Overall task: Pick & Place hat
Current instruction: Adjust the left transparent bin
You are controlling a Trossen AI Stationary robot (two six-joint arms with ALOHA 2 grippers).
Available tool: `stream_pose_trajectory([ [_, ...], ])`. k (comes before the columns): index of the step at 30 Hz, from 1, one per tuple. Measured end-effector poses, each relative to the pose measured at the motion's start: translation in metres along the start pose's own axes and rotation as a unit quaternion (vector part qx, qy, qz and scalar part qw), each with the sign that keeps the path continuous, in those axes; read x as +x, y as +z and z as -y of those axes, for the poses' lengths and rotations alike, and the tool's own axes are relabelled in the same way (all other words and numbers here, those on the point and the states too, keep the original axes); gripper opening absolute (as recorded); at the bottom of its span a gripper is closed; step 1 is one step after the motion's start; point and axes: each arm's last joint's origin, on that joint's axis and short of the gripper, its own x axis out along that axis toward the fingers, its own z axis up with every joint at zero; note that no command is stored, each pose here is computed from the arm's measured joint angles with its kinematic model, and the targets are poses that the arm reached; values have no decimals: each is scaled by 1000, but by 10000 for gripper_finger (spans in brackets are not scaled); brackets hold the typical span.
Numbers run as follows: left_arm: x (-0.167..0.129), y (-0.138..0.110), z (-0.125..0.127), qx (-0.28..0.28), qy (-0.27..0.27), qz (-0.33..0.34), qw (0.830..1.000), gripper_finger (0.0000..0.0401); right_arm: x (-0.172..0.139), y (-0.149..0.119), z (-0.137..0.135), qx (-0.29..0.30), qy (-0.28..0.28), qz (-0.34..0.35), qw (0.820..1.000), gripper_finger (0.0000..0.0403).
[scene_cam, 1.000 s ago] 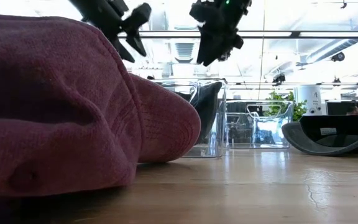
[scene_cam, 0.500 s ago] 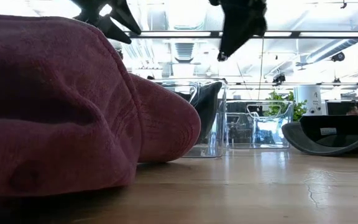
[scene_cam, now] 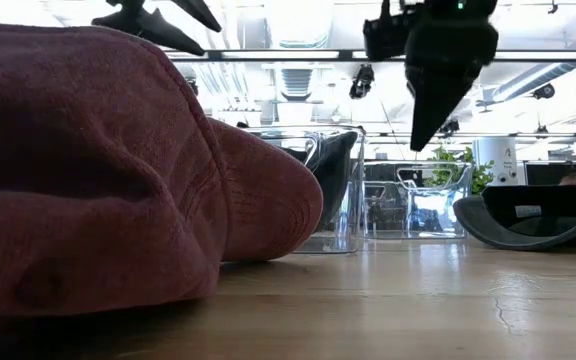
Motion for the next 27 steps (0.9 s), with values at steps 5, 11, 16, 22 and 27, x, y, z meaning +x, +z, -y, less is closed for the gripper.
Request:
stream_pose_trajectory([
  [5,-6,-5,3,-28,-13,-6,999,167,13,4,0,-25,17,35,999,116],
  [11,-12,-7,7,-44,-27,-4,999,167,27,6,4,-39,22,57,997,116],
  [16,-12,-7,7,-49,-22,9,999,167,34,8,6,-59,30,83,994,114],
  [22,-12,-6,7,-49,-19,13,999,167,42,12,7,-76,58,106,990,115],
  [27,-12,-6,6,-49,-13,26,998,167,50,16,10,-108,48,101,988,111],
])
